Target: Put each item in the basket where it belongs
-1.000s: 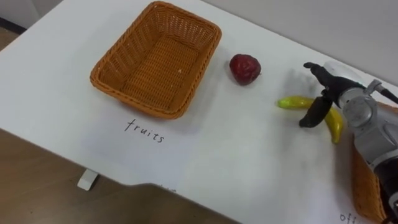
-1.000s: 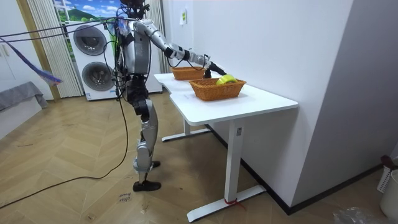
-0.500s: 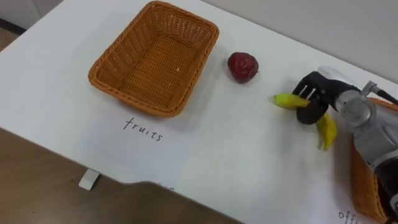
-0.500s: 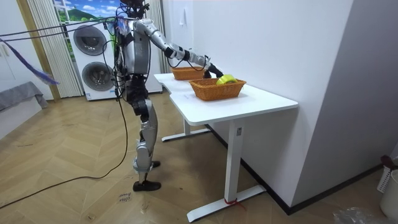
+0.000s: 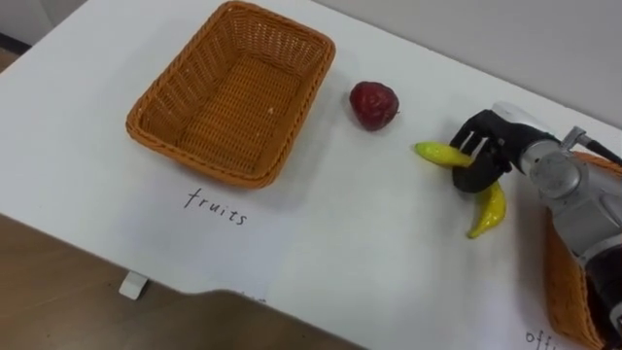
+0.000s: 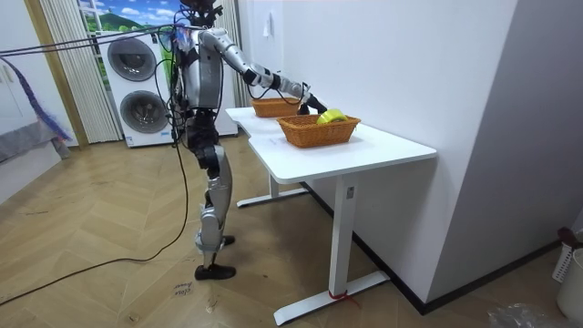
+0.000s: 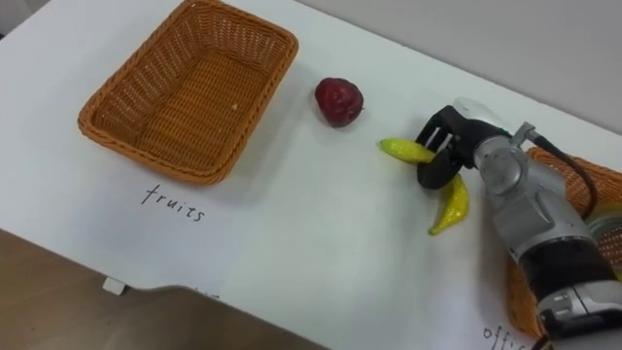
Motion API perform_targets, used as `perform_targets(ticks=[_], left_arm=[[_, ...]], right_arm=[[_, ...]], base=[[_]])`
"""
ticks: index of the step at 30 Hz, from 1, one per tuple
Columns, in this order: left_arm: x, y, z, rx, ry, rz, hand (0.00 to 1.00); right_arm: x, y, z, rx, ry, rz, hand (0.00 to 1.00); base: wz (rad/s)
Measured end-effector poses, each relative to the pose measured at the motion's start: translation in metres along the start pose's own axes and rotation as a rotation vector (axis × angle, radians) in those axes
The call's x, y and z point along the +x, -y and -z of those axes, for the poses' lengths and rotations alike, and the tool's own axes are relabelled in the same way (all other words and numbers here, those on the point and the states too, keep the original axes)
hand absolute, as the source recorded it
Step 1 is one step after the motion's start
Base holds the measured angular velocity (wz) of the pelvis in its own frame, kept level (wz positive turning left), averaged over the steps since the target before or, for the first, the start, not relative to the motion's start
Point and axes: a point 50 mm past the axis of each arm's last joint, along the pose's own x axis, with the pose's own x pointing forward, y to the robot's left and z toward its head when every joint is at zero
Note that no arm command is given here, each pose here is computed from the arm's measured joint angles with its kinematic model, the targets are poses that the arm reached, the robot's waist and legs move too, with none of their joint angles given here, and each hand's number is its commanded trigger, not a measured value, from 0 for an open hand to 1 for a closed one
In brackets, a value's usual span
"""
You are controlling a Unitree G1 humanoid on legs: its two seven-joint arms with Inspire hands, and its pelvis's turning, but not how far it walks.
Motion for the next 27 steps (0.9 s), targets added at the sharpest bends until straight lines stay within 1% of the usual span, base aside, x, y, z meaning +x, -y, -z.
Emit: perform_targets(ticks=[4,7,9,11,13,16,19,23,27], left_arm=[[0.0,0.0,-0.001,-0.003,0.013,0.002,0.0],[0.0,-0.002,0.0,-0.013,0.005,-0.003,0.0],[0.0,-0.003,0.004,-0.02,-0.009,-0.01,0.0],[0.0,-0.003,0.005,-0.01,-0.01,-0.012,0.0],[0.0,-0.004,0.005,0.012,-0.006,-0.015,0.0],[0.0,-0.005,0.006,0.007,-0.012,-0.022,0.0],[-0.003,-0.002,0.015,0.011,-0.03,-0.017,0.0],[-0.009,0.002,0.026,-0.025,-0.064,-0.018,0.0],[-0.01,0.005,0.028,-0.027,-0.077,-0.015,0.0]], right_arm=[[0.0,0.0,-0.002,-0.007,0.01,-0.001,1.0],[-0.003,0.008,-0.017,-0.018,0.071,0.029,1.0],[-0.012,0.021,-0.042,-0.072,0.169,0.097,1.0],[-0.019,0.029,-0.056,-0.089,0.233,0.139,1.0],[-0.023,0.033,-0.064,-0.1,0.268,0.161,1.0],[-0.028,0.036,-0.073,-0.096,0.31,0.17,1.0],[-0.034,0.041,-0.081,-0.101,0.349,0.194,1.0],[-0.049,0.056,-0.095,-0.107,0.421,0.262,1.0],[-0.062,0.068,-0.105,-0.114,0.472,0.324,1.0]], base=[[0.0],[0.0],[-0.02],[-0.06],[0.0],[0.0],[0.0],[-0.02],[-0.01]])
